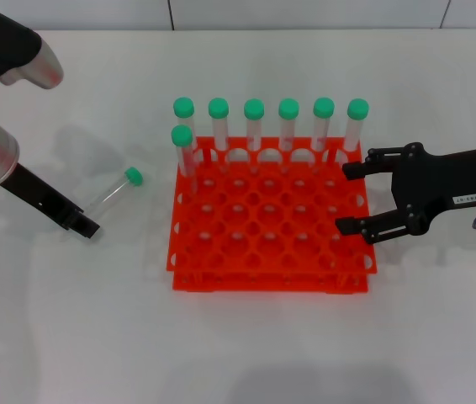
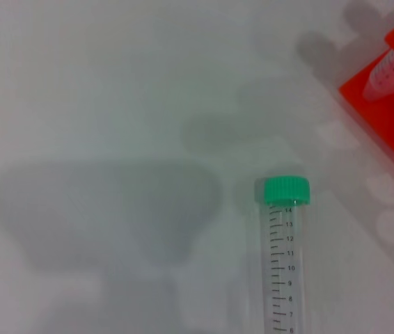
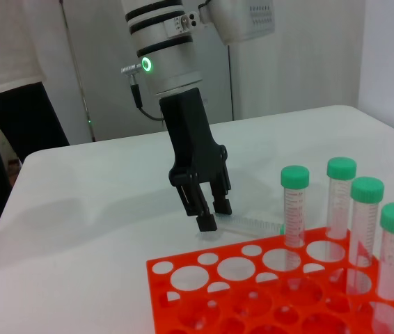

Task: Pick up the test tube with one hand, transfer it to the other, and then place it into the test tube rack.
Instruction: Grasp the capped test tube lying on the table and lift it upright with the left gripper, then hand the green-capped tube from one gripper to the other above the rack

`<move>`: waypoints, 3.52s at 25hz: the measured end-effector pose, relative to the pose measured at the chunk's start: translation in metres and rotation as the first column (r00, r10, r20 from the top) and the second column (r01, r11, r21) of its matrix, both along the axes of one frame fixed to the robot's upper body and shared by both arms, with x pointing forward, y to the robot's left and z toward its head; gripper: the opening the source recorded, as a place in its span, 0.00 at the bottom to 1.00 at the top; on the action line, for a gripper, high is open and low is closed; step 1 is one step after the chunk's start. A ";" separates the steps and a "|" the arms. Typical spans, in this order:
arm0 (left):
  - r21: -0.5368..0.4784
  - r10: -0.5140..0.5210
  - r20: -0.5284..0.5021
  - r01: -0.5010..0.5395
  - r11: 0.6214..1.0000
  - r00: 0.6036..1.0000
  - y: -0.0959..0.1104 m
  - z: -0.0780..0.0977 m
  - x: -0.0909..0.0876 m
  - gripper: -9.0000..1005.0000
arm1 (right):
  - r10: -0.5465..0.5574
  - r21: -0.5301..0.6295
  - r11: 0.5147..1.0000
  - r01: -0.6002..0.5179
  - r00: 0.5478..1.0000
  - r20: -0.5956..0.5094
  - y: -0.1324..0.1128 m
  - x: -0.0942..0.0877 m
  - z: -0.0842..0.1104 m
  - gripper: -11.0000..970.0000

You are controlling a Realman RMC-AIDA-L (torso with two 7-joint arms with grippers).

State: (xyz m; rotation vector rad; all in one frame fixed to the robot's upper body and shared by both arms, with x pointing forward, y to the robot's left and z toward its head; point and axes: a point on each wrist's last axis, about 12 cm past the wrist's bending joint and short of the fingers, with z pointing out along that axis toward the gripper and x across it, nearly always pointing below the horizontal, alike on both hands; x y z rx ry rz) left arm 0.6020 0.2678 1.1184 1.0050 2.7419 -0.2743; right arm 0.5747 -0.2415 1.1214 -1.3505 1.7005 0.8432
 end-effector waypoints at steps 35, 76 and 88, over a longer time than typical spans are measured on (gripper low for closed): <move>-0.243 0.042 0.468 0.083 0.967 0.883 0.007 0.029 -0.009 0.20 | 0.011 0.023 1.000 -0.011 1.000 -0.005 0.004 -0.009 -0.002 0.87; -0.564 -0.243 0.536 0.558 0.609 0.808 -0.022 0.002 -0.018 0.21 | 0.048 0.042 0.998 -0.049 0.999 0.015 0.015 -0.006 0.007 0.86; -0.558 -0.244 0.521 0.543 0.627 0.818 -0.027 -0.007 -0.021 0.21 | -0.006 0.088 0.996 0.007 1.000 -0.007 0.013 0.000 0.012 0.85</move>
